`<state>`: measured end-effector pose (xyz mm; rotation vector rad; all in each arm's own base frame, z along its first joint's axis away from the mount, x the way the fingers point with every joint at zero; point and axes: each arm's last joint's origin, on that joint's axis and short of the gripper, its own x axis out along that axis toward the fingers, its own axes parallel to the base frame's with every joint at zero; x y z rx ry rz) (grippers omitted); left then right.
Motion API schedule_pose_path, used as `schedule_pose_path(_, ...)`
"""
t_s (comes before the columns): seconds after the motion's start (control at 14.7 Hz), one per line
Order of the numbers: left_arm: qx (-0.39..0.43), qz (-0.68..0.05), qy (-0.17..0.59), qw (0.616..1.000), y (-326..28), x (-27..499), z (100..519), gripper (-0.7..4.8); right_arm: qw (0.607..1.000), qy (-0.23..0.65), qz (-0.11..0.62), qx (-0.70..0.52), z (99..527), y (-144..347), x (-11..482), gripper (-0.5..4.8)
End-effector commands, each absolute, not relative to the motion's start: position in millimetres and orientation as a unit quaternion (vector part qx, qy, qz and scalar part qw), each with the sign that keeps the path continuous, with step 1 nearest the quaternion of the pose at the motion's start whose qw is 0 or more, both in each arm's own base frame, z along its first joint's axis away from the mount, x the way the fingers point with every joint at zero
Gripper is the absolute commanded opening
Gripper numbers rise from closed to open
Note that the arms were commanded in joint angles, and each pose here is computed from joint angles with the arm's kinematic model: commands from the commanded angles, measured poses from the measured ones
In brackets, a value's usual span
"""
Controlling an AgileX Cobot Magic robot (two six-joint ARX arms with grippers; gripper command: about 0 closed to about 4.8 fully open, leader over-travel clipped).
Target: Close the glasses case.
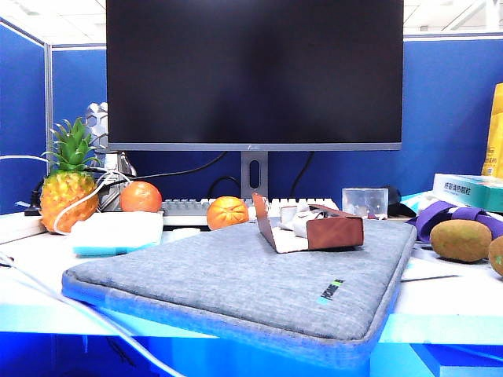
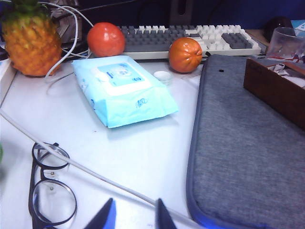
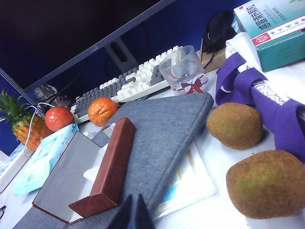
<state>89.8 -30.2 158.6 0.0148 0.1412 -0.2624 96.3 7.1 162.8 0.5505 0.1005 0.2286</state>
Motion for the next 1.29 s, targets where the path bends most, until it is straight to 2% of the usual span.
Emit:
schedule_pose_path(0.07,-0.007,-0.132,0.065,0.989,-30.2,89.6,161.0,1.2,0.956,0.045,0.112,0.269,161.4,7.0,96.8,-0.05)
schedule_pose_path(0.27,-0.03,-0.132,0.068,0.988,-30.3,89.6,161.0,1.2,0.955,0.045,0.113,0.269,161.6,7.1,96.8,-0.05)
schedule_pose_path(0.48,-0.106,-0.235,0.034,0.966,-35.8,87.3,174.7,1.28,0.936,0.036,0.16,0.31,167.4,9.5,96.1,-0.04)
schedule_pose_path(0.54,-0.12,-0.265,0.004,0.957,-37.0,85.9,183.3,1.6,0.922,0.022,0.207,0.326,173.8,11.7,94.8,-0.02)
schedule_pose_path(0.61,-0.121,-0.267,-0.017,0.956,-36.5,84.5,191.2,2.59,0.915,0.0,0.255,0.313,180.9,13.8,92.8,0.0)
schedule_pose_path(0.75,-0.124,-0.257,-0.044,0.957,-34.5,81.4,205.3,4.16,0.907,-0.047,0.302,0.289,193.8,15.3,88.7,0.0)
schedule_pose_path(0.95,-0.123,-0.253,-0.063,0.958,-32.5,77.0,222.7,4.16,0.922,-0.076,0.299,0.236,219.8,15.1,80.8,0.0)
schedule_pose_path(1.16,-0.103,-0.234,-0.027,0.966,-35.4,87.3,250.9,4.16,0.954,-0.105,0.214,0.184,255.6,10.9,70.8,0.0)
schedule_pose_path(1.29,-0.068,-0.234,-0.001,0.97,-42.2,105.3,274.4,4.16,0.955,-0.095,0.209,0.186,269.4,10.8,75.9,0.0)
